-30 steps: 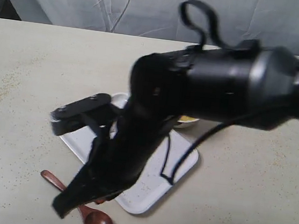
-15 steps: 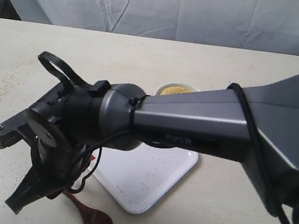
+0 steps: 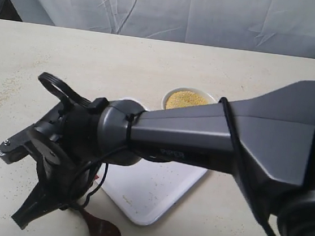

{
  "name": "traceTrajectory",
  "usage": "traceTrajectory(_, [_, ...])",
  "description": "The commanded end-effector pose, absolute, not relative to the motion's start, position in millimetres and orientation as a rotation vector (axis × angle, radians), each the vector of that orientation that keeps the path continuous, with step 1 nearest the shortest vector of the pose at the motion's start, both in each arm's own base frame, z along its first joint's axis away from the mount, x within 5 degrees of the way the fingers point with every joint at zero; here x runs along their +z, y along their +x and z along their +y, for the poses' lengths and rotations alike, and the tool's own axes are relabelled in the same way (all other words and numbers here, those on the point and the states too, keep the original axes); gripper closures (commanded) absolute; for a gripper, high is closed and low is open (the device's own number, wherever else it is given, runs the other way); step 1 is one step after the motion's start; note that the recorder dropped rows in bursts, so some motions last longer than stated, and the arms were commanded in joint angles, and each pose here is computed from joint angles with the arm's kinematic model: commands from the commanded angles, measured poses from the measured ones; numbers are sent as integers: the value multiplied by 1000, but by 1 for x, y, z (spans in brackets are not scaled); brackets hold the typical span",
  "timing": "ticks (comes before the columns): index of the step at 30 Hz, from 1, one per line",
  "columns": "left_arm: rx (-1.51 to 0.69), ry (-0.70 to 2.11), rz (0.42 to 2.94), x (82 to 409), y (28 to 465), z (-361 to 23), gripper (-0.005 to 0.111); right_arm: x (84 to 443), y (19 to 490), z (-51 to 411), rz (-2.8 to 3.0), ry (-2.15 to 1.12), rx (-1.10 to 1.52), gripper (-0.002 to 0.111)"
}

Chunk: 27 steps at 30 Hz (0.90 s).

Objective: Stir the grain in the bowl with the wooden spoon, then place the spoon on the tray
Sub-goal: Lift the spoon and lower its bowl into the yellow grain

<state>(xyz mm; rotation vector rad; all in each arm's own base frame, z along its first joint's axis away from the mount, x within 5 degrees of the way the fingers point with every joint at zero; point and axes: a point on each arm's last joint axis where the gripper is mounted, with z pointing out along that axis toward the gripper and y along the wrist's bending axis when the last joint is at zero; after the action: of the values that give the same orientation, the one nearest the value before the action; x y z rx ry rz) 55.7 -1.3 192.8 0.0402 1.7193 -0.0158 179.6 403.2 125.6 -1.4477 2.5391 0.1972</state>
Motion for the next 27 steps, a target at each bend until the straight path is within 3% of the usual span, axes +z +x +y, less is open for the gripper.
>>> traceTrajectory(1, [-21, 35, 1714, 192, 56, -1, 107, 159, 192, 393, 2573, -1305, 215, 108])
traceTrajectory(7, [-21, 35, 1714, 192, 56, -1, 107, 224, 252, 344, 2581, -839, 234, 108])
traceTrajectory(13, [-21, 35, 1714, 192, 56, -1, 107, 248, 334, 261, 2566, -261, 125, 108])
traceTrajectory(20, [-21, 35, 1714, 192, 56, -1, 107, 218, 403, 192, 2506, 97, 154, 108])
traceTrajectory(27, [-21, 35, 1714, 192, 56, -1, 107, 164, 413, 192, 2617, 271, 172, 108])
